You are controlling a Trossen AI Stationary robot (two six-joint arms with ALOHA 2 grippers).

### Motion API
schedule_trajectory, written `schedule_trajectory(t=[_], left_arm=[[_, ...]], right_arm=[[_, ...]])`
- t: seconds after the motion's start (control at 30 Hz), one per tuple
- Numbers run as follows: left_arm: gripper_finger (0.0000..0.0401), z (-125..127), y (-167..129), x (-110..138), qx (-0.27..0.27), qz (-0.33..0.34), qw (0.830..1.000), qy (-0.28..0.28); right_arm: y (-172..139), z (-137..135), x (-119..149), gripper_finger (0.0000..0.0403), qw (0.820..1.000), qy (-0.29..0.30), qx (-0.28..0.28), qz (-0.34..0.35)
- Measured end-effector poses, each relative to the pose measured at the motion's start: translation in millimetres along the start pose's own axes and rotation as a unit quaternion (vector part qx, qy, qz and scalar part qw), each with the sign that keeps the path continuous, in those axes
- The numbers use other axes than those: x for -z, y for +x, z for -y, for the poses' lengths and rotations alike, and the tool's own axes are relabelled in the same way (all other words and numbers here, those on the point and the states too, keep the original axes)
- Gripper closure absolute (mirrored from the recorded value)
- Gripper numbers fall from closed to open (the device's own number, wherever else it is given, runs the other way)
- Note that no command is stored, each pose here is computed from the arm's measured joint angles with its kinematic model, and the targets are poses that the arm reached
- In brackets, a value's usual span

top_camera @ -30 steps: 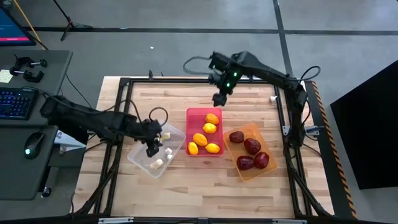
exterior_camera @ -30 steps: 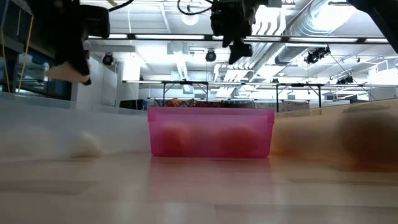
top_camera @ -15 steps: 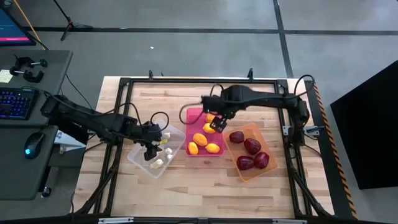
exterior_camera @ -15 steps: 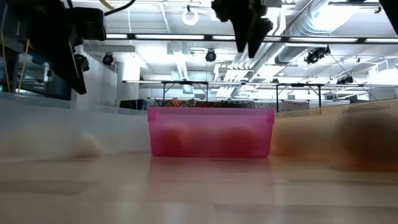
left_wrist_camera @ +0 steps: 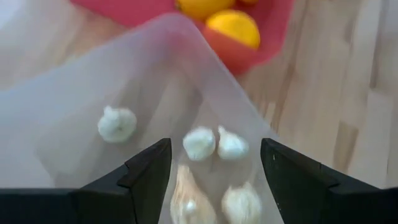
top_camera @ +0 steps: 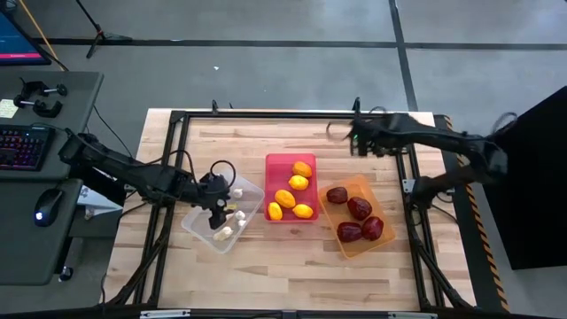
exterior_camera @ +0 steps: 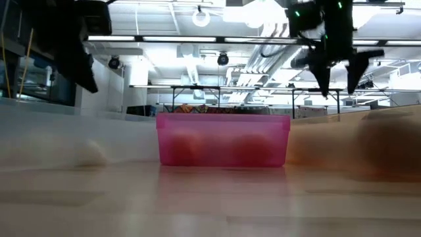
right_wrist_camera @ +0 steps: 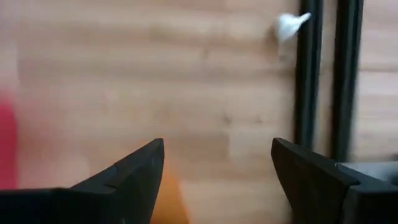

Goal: Sort produce into baskets
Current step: Put the white garlic into the transparent bin

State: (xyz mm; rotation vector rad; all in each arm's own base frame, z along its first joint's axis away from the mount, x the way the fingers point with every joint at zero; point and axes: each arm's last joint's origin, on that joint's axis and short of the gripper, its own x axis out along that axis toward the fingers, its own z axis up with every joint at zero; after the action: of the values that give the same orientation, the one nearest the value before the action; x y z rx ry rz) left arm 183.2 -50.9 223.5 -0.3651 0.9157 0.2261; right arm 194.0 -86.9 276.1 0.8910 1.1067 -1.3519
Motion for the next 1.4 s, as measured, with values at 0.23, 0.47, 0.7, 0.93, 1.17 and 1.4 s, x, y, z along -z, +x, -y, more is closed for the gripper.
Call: schedule_trajectory(t=[0.23,0.47,0.7,0.93,1.17,1.4], left_arm=[[0.0166,-5,1,-6,-0.023,0.029,0.993,-0.109],[0.0167,-5,1,-6,-0.013,0.024,0.983,-0.18],[0.0167,-6,1,-7,-0.029,0.044,0.977,-0.207],[0.0167,-6,1,-7,-0.032,0.048,0.976,-0.212],[0.0167,-5,1,-9,-0.03,0.062,0.978,-0.195],[0.0167,-4,-8,-11,-0.021,0.089,0.983,-0.159]], right_arm=[[70,41,-37,0.0116,0.979,0.193,0.017,0.062],[123,65,-51,0.0116,0.935,0.341,0.045,0.088],[150,71,-61,0.0117,0.912,0.393,0.086,0.081],[173,64,-65,0.0161,0.914,0.389,0.098,0.056],[182,61,-65,0.0267,0.932,0.342,0.114,0.044],[169,69,-60,0.0336,0.939,0.313,0.132,0.049]])
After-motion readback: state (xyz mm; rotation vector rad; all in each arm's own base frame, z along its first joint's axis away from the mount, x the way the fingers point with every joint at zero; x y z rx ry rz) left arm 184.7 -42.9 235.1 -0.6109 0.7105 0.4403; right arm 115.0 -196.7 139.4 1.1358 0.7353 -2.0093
